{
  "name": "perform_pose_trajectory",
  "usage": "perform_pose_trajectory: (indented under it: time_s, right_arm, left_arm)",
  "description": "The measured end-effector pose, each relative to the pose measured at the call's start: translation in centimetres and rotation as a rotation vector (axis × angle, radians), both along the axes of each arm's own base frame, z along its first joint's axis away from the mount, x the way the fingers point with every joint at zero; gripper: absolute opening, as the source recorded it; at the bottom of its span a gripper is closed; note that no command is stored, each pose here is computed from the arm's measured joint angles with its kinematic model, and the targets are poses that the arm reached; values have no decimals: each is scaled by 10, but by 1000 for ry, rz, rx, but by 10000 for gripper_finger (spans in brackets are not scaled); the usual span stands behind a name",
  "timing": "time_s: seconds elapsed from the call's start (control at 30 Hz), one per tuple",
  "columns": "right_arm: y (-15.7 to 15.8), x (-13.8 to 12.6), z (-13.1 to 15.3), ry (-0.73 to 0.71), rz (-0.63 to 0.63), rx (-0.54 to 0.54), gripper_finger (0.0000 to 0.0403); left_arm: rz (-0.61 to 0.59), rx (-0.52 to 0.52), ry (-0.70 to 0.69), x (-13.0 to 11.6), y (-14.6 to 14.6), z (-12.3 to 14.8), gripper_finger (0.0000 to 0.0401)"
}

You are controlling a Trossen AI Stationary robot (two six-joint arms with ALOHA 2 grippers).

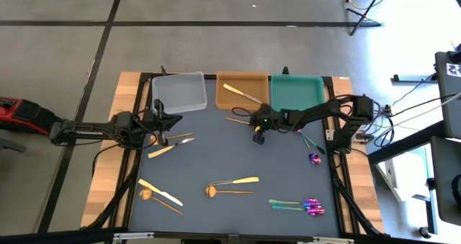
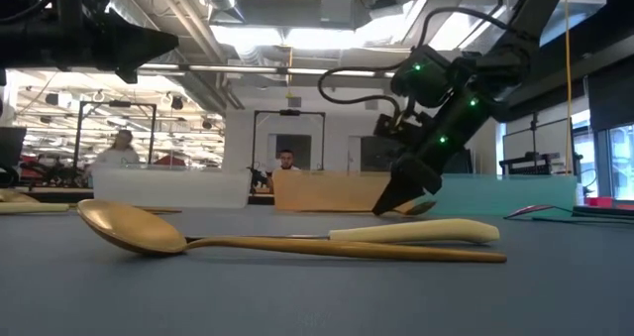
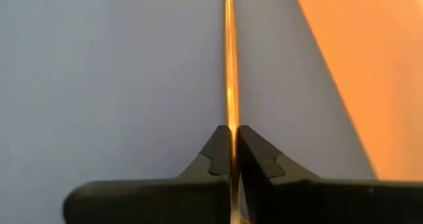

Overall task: Sort silverware by color (type)
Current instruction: Put the golden spoon into the green bin

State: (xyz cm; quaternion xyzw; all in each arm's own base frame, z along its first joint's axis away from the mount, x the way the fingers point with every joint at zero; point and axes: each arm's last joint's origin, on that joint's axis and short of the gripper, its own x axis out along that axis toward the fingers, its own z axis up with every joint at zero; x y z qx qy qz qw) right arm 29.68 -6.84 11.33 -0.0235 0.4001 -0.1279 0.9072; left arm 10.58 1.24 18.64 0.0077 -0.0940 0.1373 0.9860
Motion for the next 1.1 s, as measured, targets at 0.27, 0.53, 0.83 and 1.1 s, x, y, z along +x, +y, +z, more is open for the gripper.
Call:
perform_pose_trajectory:
  time_s: [0.27, 0.53, 0.83, 1.1]
  right_arm:
    - [3, -12, 31, -11, 12, -10, 5]
    - [10, -43, 86, -65, 60, -65, 8]
    - [-7, -95, 125, -56, -65, -132, 4]
    - [-42, -125, 123, -89, -276, -171, 4]
  left_arm:
    - [-1, -2, -8, 0, 0, 1, 0]
    - [-1, -3, -8, 0, 0, 1, 0]
    - [-5, -4, -8, 0, 0, 1, 0]
    - [7, -5, -8, 0, 0, 1, 0]
